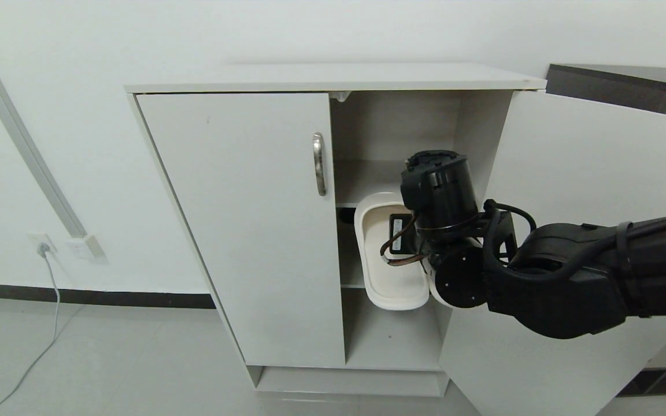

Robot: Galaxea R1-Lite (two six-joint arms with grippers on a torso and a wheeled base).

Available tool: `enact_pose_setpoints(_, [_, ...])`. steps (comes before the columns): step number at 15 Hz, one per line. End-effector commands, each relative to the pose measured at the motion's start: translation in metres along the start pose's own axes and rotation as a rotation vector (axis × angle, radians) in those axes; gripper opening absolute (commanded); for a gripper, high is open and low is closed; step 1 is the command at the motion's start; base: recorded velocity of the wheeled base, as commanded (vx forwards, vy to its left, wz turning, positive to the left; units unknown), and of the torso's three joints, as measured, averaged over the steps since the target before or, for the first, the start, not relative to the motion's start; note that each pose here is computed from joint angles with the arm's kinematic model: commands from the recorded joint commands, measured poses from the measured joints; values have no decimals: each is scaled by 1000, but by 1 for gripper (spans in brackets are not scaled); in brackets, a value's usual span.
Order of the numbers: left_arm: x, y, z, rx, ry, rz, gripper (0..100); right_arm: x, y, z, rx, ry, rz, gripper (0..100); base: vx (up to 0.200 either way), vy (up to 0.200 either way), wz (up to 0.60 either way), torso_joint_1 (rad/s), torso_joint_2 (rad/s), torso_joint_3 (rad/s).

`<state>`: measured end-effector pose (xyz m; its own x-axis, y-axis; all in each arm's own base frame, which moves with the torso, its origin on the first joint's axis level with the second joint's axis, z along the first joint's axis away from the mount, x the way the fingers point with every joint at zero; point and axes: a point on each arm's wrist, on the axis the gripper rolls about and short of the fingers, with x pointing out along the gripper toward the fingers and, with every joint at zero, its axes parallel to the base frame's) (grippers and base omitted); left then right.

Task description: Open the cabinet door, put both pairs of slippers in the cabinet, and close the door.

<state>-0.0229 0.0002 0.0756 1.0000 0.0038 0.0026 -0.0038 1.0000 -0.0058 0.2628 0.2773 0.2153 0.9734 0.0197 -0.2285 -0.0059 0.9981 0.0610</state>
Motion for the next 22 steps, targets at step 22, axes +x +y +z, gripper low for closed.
enact_pose_setpoints(22, [0,0,0,-5,1,2,0,48,4,8,-22,-19,-8,0,82,0,0,0,2,1])
